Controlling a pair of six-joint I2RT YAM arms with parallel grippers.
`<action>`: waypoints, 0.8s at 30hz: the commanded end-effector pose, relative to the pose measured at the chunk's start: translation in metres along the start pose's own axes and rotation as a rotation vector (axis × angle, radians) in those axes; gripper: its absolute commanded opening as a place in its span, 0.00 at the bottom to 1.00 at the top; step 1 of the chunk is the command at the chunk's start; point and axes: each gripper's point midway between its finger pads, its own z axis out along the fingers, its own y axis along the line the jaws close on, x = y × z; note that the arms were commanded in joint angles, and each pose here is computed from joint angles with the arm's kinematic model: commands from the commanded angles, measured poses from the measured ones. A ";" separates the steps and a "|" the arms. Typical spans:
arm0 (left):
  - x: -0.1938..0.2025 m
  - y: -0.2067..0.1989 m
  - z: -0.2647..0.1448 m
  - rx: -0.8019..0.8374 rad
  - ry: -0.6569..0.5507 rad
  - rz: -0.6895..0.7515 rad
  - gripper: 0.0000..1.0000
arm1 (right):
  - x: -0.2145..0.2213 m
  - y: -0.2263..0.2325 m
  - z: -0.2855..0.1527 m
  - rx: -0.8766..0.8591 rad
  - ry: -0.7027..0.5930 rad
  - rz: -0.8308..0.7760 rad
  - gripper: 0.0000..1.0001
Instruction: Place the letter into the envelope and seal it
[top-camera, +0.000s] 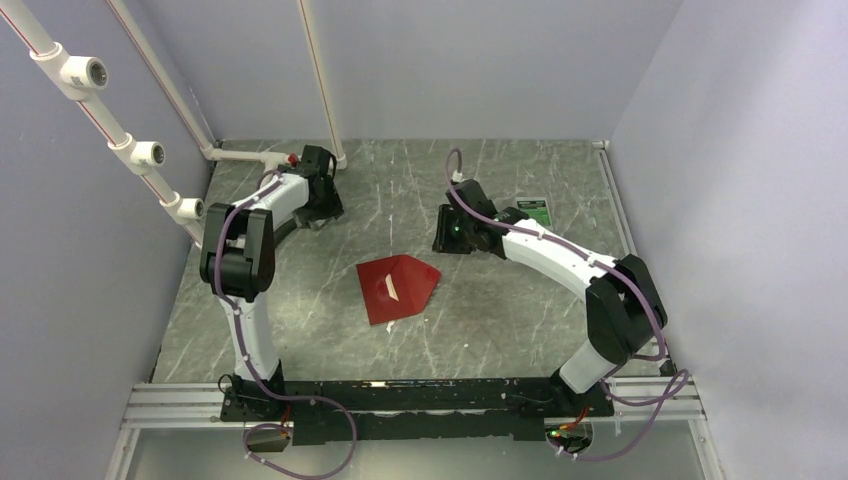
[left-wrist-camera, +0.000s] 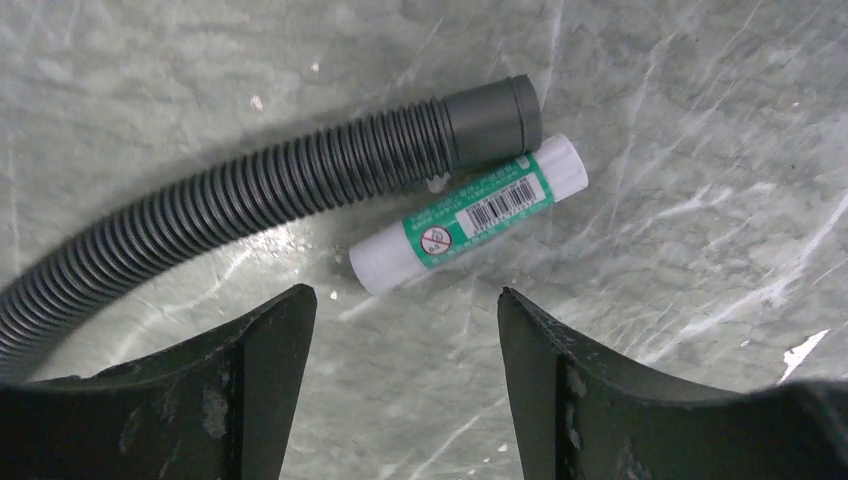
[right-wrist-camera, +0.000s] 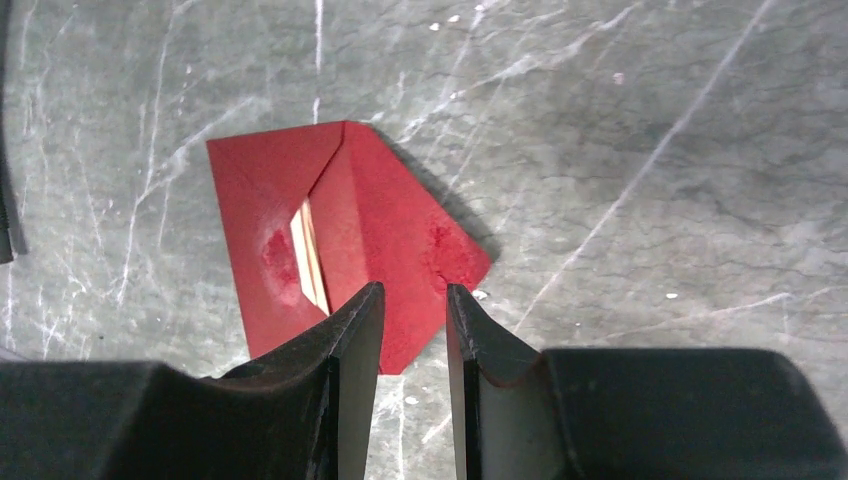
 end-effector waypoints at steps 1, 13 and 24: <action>-0.026 -0.017 -0.005 0.116 -0.068 0.202 0.73 | -0.008 -0.010 -0.001 -0.016 -0.011 0.018 0.33; -0.004 -0.028 0.018 0.234 0.031 0.408 0.71 | -0.011 -0.019 0.006 -0.019 0.014 0.055 0.32; -0.006 -0.034 0.027 0.235 0.040 0.396 0.60 | -0.003 -0.022 0.006 -0.020 0.037 0.074 0.31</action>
